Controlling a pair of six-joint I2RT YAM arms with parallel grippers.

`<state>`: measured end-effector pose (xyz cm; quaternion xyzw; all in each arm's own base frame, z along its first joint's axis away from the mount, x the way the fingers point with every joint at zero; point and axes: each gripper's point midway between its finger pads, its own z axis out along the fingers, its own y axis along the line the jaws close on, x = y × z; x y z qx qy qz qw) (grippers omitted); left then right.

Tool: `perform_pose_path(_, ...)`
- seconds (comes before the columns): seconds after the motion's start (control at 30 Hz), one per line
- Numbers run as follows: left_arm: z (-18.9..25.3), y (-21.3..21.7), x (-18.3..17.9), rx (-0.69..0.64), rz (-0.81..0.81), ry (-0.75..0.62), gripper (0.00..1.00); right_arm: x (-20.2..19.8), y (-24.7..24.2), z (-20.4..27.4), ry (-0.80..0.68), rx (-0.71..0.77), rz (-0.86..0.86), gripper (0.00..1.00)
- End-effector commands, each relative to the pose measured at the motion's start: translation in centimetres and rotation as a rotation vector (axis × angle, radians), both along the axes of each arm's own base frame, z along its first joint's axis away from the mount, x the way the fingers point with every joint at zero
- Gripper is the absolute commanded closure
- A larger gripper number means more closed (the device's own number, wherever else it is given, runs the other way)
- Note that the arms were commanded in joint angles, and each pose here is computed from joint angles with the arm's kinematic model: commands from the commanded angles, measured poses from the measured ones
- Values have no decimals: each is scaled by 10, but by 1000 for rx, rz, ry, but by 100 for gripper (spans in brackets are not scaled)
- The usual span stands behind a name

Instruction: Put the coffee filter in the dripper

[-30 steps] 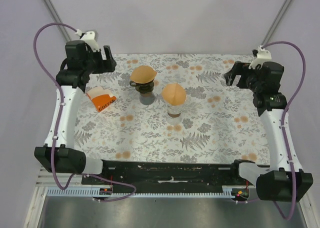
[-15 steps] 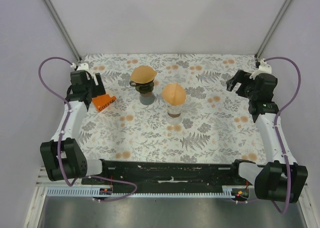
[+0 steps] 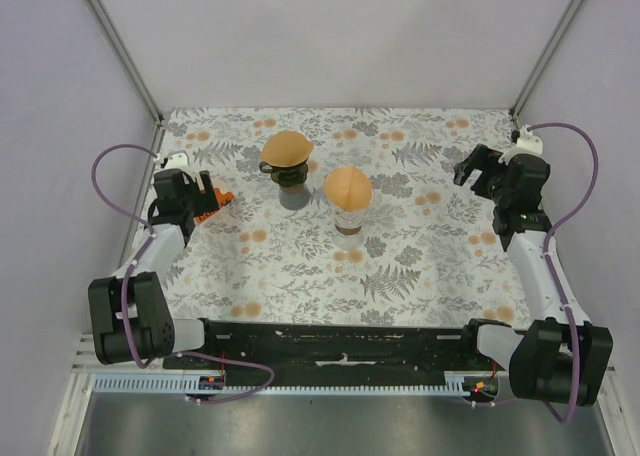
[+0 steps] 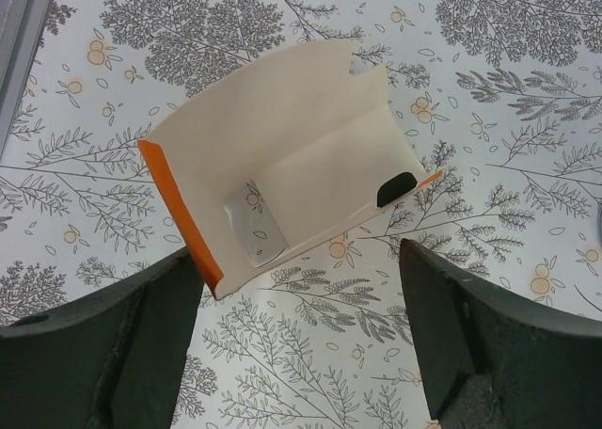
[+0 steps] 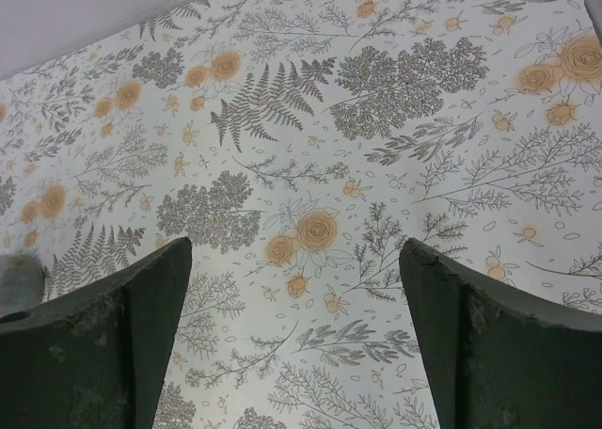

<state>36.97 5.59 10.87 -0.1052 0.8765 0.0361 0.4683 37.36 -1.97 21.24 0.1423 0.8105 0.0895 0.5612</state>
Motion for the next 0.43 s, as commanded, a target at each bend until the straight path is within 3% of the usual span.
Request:
perform_pose_path(0.0,21,6,19,46,-9,-136,11,6,-6,13,-86,-22,-27,2)
perform_pose_path(0.23,8,1,17,28,-25,-125,11,6,-8,6,-89,-18,-38,2)
perform_pose_path(0.4,1,4,16,42,-13,-109,11,0,-9,2,-184,-44,-44,2)
